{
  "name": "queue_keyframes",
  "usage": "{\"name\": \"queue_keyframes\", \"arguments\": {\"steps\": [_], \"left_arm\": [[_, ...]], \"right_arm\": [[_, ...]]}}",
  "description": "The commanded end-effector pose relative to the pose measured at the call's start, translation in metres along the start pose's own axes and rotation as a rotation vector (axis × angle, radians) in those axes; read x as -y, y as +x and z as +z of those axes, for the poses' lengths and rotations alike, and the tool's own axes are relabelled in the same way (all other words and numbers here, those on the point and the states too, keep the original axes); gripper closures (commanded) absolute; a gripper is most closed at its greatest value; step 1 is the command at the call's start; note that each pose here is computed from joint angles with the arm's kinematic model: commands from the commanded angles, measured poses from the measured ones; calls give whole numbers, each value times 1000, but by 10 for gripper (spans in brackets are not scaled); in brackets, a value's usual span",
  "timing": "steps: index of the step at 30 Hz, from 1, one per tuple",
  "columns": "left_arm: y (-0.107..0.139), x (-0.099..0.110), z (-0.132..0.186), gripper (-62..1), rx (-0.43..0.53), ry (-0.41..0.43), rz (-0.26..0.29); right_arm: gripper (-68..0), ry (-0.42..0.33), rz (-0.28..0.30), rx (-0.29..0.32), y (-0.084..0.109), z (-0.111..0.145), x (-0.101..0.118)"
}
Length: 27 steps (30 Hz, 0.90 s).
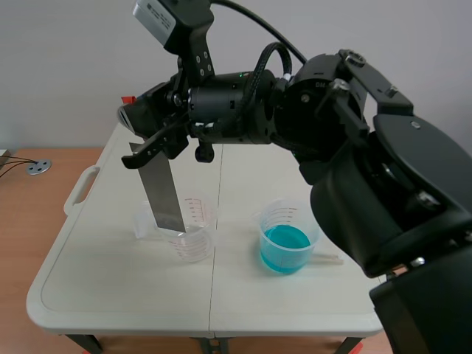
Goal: Hold the metal plate by the orange handle, dip it into the blue solution, take it out and point at it, then put the plate back in the beaker on the left.
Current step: 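Move the plate over the blue solution, then point at the plate with the left hand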
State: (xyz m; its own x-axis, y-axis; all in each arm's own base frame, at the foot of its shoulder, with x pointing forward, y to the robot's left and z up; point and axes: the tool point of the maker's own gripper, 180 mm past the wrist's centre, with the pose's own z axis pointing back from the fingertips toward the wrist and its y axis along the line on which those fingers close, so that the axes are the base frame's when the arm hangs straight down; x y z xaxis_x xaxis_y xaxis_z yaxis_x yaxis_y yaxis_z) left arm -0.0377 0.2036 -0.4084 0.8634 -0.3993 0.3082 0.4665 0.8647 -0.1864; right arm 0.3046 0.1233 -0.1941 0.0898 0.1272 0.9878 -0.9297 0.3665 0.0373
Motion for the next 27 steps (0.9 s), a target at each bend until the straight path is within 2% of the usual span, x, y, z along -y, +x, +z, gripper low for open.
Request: {"name": "queue_keyframes", "arguments": {"steps": [1, 12, 17, 20, 23, 27], "left_arm": [[12, -2, -2, -47, 35, 4, 0], [20, -7, -5, -47, 53, 16, -9], [23, -8, -5, -47, 61, 18, -11], [29, -12, -4, -47, 74, 21, -39], [47, -22, 2, -47, 108, 41, -78], [83, -44, 19, -47, 194, 108, -115]], "right_arm": [[-13, 1, 47, 37, 18, 7, 2], [-13, -62, 181, 64, 59, 32, 2], [-13, -84, 206, 72, 67, 41, 1], [-13, -104, 207, 70, 68, 48, 0], [-13, -129, 211, 70, 68, 57, 1], [-13, -126, 224, 89, 74, 70, -1]]}}
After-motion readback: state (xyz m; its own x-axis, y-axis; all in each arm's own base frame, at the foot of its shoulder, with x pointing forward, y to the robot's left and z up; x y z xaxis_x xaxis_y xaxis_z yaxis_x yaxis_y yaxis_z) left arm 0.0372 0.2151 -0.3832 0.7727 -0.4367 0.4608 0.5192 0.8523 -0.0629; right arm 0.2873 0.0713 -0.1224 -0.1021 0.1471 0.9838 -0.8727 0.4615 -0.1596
